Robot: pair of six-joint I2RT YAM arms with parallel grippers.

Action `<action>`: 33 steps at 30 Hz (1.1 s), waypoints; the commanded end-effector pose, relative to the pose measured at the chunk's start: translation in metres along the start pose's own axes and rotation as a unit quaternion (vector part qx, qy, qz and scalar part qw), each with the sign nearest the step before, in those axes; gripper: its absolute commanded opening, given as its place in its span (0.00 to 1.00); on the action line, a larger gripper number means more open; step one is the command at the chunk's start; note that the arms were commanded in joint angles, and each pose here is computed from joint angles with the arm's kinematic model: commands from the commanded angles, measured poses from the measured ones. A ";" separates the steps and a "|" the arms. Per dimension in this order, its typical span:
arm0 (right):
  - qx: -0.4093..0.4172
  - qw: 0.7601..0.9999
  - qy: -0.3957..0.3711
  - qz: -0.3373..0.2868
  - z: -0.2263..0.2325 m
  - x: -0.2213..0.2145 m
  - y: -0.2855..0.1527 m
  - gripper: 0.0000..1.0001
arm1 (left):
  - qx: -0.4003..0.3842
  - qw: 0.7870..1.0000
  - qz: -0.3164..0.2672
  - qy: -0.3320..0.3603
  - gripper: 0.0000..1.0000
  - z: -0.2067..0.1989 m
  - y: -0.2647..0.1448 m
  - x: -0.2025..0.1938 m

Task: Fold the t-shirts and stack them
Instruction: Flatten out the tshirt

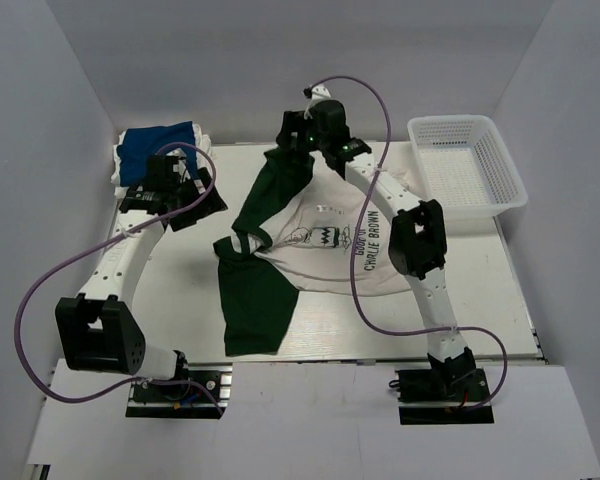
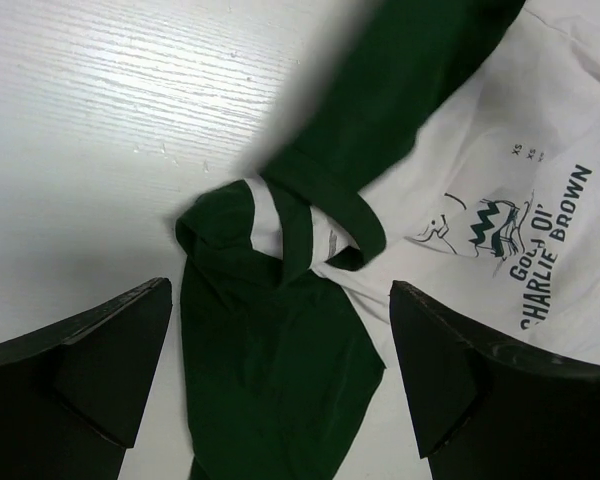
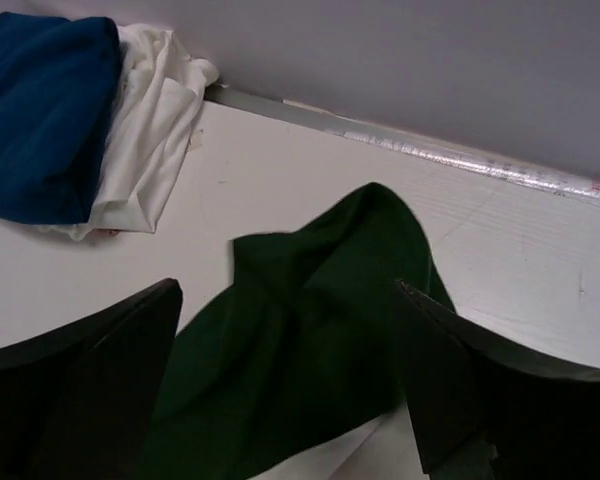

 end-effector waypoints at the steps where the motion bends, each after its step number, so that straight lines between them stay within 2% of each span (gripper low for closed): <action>1: 0.018 0.994 0.006 -0.110 0.001 0.034 -0.006 0.90 | -0.002 1.000 -0.008 0.025 0.99 -0.007 -0.004 0.009; 4: 0.030 0.993 -0.033 -0.108 0.005 0.042 -0.038 0.90 | -0.013 0.999 -0.001 0.037 0.99 -0.009 0.006 0.010; 6: 0.023 0.996 -0.045 -0.076 0.001 0.030 -0.046 0.90 | -0.015 0.999 0.006 0.049 0.99 -0.011 0.012 0.013; 8: 0.005 0.998 -0.041 -0.057 -0.001 0.040 -0.075 0.90 | -0.014 0.998 0.037 0.058 0.99 -0.011 0.028 0.008; 9: 0.001 0.999 -0.033 0.003 -0.002 -0.001 -0.078 0.90 | -0.021 0.997 0.042 0.064 0.99 -0.015 0.032 0.011; 10: 0.001 1.000 -0.030 -0.001 0.001 0.006 -0.096 0.90 | -0.025 0.996 0.052 0.063 0.99 -0.016 0.037 0.010; 14: 0.003 0.997 0.012 0.077 0.011 -0.058 -0.155 0.90 | -0.035 0.993 0.082 0.079 0.99 -0.035 0.068 0.003; 15: 0.003 0.997 0.022 0.076 0.012 -0.058 -0.171 0.90 | -0.046 0.992 0.077 0.086 0.99 -0.045 0.073 0.007; 16: 0.001 0.991 0.038 0.130 0.014 -0.103 -0.182 0.90 | -0.044 0.989 0.101 0.094 0.99 -0.051 0.090 -0.005; 17: 0.002 0.991 0.048 0.129 0.018 -0.100 -0.197 0.90 | -0.045 0.988 0.108 0.100 0.99 -0.057 0.099 -0.008; 18: 0.007 0.988 0.053 0.142 0.019 -0.110 -0.203 0.90 | -0.061 0.987 0.098 0.109 0.99 -0.073 0.104 -0.002; 19: 0.008 0.982 0.063 0.176 0.022 -0.138 -0.211 0.90 | -0.046 0.984 0.125 0.118 0.99 -0.076 0.127 -0.019; 21: 0.013 0.979 0.066 0.192 0.025 -0.149 -0.220 0.90 | -0.055 0.981 0.131 0.135 0.99 -0.098 0.138 -0.018; 23: 0.004 0.968 0.077 0.238 0.023 -0.172 -0.229 0.90 | -0.043 0.978 0.139 0.150 0.99 -0.106 0.167 -0.025; 28: -0.010 0.950 0.048 0.308 0.017 -0.200 -0.238 0.90 | 0.012 0.976 0.148 0.158 0.99 -0.095 0.204 -0.030; 33: -0.005 0.939 0.034 0.343 0.017 -0.218 -0.247 0.90 | 0.031 0.981 0.111 0.155 0.99 -0.082 0.237 -0.013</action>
Point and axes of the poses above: each gripper's point midway between its finger pads, its own y axis out along the fingers, its own z axis along the line the jaws close on, x = y × z, the point moved 7 cm from there along -y, back along the fingers, and after that the axes turned 15 degrees about -y, right-handed, at the moved point
